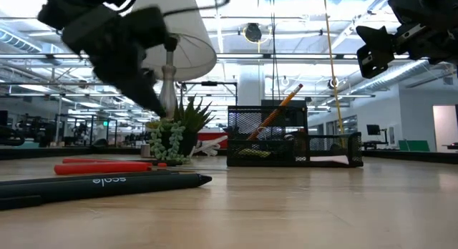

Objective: Pick and place office supplies into organizer
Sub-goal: Put the black pen into the desk organizer

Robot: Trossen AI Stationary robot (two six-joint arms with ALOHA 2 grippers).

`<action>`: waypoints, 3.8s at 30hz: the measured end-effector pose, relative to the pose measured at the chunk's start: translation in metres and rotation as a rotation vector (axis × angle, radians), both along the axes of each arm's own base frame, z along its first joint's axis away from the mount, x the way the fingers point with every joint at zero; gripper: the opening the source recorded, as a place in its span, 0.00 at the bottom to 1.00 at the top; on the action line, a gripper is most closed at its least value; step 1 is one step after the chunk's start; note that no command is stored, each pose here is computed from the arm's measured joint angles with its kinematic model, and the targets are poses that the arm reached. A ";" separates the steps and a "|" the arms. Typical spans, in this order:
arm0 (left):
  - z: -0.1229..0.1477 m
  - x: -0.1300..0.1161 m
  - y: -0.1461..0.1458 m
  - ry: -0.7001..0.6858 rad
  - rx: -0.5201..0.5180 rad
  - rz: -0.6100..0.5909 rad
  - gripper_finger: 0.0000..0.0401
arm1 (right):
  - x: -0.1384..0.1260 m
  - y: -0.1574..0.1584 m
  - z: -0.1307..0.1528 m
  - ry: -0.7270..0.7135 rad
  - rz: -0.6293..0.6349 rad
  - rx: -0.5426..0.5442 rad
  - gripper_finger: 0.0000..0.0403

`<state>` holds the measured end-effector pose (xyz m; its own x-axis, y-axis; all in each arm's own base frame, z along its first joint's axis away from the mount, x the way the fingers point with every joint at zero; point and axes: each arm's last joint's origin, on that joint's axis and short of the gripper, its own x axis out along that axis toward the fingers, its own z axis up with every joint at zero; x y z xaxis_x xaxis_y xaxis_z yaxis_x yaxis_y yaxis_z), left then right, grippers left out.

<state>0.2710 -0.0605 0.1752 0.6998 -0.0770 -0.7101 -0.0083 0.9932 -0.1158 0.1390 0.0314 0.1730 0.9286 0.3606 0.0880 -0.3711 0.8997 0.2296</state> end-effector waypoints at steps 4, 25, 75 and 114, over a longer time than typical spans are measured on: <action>-0.004 -0.012 0.009 0.124 0.043 0.118 0.46 | 0.000 0.000 0.000 0.000 0.000 0.000 0.53; -0.040 0.009 0.040 0.185 0.021 0.208 0.46 | 0.000 0.000 0.000 -0.001 0.000 0.000 0.52; -0.071 0.013 0.012 0.230 0.020 0.231 0.46 | 0.000 0.000 0.000 0.002 0.000 0.000 0.52; -0.052 0.009 0.006 0.148 0.066 0.245 0.09 | 0.000 0.000 0.000 0.002 0.000 0.000 0.53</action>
<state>0.2796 -0.0545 0.1227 0.5803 0.1310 -0.8038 -0.2604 0.9650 -0.0307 0.1391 0.0314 0.1728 0.9286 0.3609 0.0862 -0.3710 0.8997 0.2300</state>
